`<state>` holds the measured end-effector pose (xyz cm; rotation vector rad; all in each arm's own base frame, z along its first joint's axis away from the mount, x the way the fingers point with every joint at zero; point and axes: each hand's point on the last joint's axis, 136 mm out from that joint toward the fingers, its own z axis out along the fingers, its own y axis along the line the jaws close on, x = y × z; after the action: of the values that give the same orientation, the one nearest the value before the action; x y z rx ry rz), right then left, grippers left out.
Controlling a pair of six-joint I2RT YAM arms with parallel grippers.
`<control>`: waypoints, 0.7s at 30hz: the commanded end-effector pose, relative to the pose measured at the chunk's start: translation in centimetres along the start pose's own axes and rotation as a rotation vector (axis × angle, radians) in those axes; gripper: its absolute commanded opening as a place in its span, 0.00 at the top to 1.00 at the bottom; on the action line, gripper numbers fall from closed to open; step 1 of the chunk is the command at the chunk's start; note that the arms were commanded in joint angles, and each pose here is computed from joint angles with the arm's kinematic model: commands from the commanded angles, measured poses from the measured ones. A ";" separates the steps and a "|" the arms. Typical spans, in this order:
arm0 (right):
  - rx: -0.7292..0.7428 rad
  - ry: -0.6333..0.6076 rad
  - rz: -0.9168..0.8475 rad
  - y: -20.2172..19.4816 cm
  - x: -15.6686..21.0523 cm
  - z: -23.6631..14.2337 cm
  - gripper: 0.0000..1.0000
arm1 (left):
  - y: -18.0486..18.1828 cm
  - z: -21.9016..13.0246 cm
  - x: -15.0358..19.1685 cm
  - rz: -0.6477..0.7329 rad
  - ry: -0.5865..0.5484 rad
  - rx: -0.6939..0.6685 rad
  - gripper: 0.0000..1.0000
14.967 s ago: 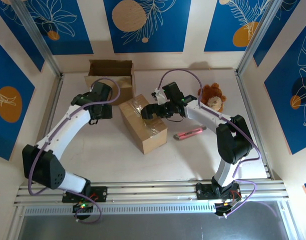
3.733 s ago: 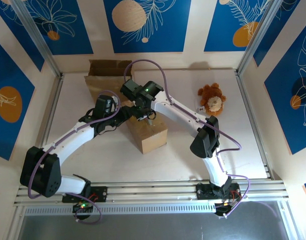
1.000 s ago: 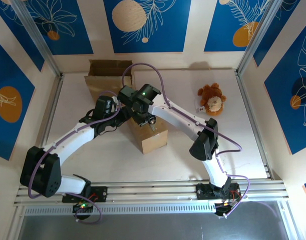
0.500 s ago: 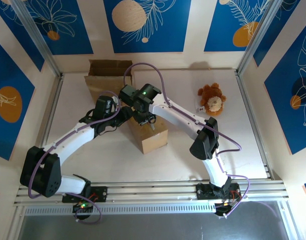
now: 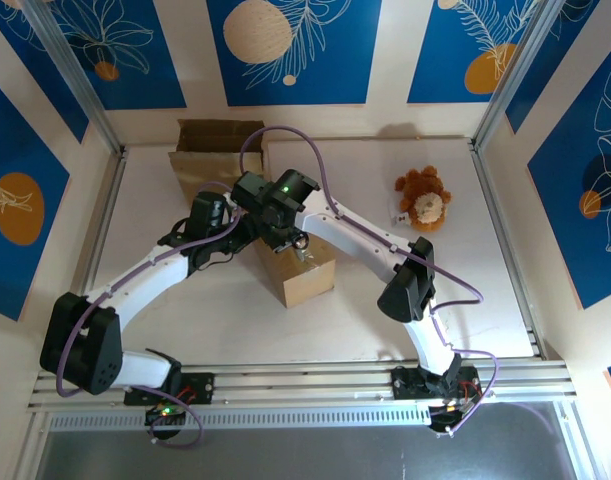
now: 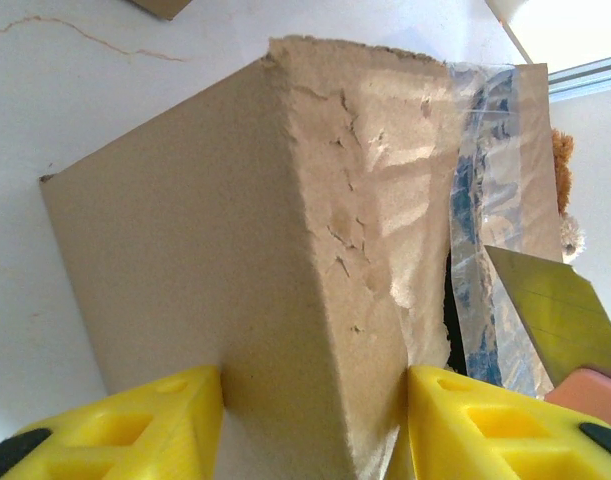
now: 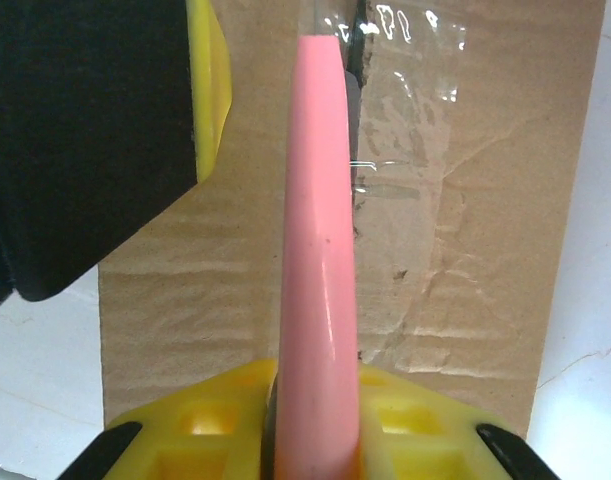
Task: Unpack the express box
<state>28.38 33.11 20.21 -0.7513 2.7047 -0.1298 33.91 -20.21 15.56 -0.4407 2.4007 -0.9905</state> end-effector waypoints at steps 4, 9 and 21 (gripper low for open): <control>0.007 0.017 0.011 -0.6 0.3 0.0 1.00 | 1.9 0.4 1.2 -0.031 0.040 -0.055 0.51; 0.018 0.034 0.020 -1.1 0.5 0.7 1.00 | 2.0 0.4 1.1 -0.030 0.039 -0.055 0.51; 0.034 0.081 0.027 -1.2 1.6 2.0 1.00 | 2.0 0.4 1.2 -0.030 0.040 -0.055 0.51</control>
<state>28.74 31.84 18.21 -0.7386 2.7513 -0.1895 33.92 -20.21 15.54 -0.4409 2.4010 -0.9903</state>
